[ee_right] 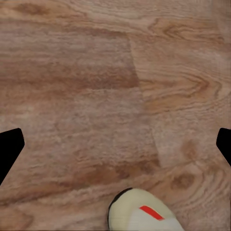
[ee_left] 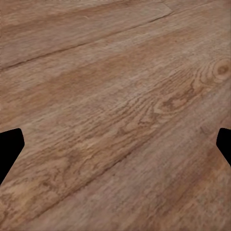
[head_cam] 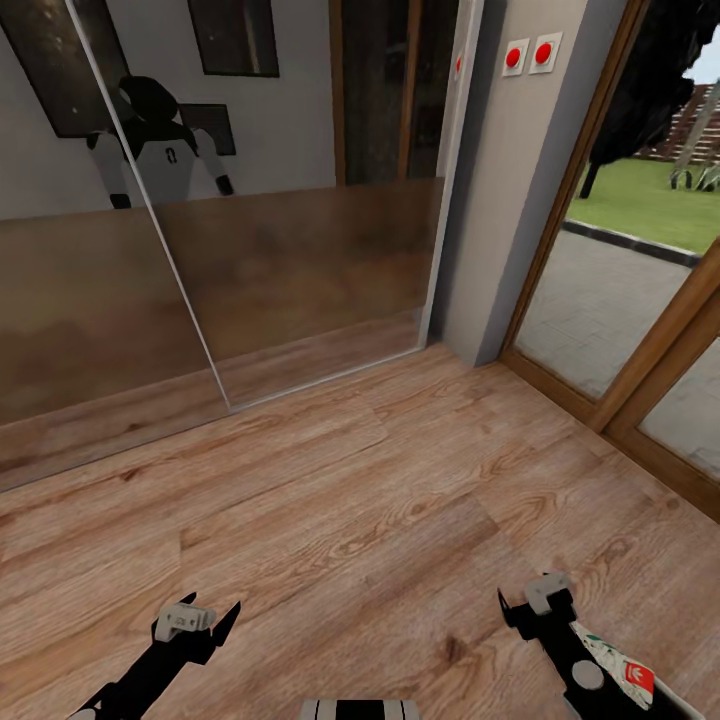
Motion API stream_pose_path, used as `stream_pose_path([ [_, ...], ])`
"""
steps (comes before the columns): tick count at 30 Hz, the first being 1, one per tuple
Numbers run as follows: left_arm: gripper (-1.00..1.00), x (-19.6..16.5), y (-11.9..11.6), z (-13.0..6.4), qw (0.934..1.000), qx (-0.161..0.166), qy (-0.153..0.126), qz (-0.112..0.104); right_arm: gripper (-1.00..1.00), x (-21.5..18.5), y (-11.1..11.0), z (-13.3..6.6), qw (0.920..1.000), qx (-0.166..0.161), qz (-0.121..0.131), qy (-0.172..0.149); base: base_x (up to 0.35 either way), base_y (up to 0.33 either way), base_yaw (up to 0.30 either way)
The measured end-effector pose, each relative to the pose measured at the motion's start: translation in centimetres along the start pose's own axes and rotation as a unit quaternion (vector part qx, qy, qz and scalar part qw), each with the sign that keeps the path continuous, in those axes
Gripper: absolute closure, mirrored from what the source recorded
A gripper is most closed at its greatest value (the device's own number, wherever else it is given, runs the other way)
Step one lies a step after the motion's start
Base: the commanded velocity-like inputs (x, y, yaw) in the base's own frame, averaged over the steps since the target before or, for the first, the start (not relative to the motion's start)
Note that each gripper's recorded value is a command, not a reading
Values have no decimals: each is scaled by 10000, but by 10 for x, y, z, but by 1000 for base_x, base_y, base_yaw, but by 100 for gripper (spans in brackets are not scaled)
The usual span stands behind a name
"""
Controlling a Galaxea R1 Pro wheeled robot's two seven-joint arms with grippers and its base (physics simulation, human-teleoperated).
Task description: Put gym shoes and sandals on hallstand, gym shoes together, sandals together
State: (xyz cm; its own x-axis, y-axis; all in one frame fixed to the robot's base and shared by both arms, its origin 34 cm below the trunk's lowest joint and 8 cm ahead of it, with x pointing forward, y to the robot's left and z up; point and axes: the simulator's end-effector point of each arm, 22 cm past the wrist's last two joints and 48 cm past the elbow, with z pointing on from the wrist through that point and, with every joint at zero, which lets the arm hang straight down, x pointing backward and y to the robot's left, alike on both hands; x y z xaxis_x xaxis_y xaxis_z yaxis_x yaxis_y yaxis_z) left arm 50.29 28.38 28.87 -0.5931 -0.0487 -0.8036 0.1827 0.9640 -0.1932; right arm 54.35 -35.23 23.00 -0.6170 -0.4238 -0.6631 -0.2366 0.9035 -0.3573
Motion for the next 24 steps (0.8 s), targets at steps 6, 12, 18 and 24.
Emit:
stream_pose_path([
  [6, -100, 2, -1, 0, 10000, 2, 14, -13, -100, 25, -19, -4, 9908, -789, -1103, 22, 0, 0, 0],
  [12, -100, 3, -1, 0, 10000, -5, 31, -14, -100, 58, -51, -15, 9841, -1032, -1440, 137, 0, 0, 0],
  [18, -100, 3, 2, 1, 9999, -103, 30, -22, -100, 68, -58, -21, 9812, -1168, -1534, 118, 0, 0, 0],
  [24, -100, 4, 7, 2, 9997, -235, 34, -29, -100, 72, -56, -23, 9796, -1255, -1568, 104, 0, 0, 0],
])
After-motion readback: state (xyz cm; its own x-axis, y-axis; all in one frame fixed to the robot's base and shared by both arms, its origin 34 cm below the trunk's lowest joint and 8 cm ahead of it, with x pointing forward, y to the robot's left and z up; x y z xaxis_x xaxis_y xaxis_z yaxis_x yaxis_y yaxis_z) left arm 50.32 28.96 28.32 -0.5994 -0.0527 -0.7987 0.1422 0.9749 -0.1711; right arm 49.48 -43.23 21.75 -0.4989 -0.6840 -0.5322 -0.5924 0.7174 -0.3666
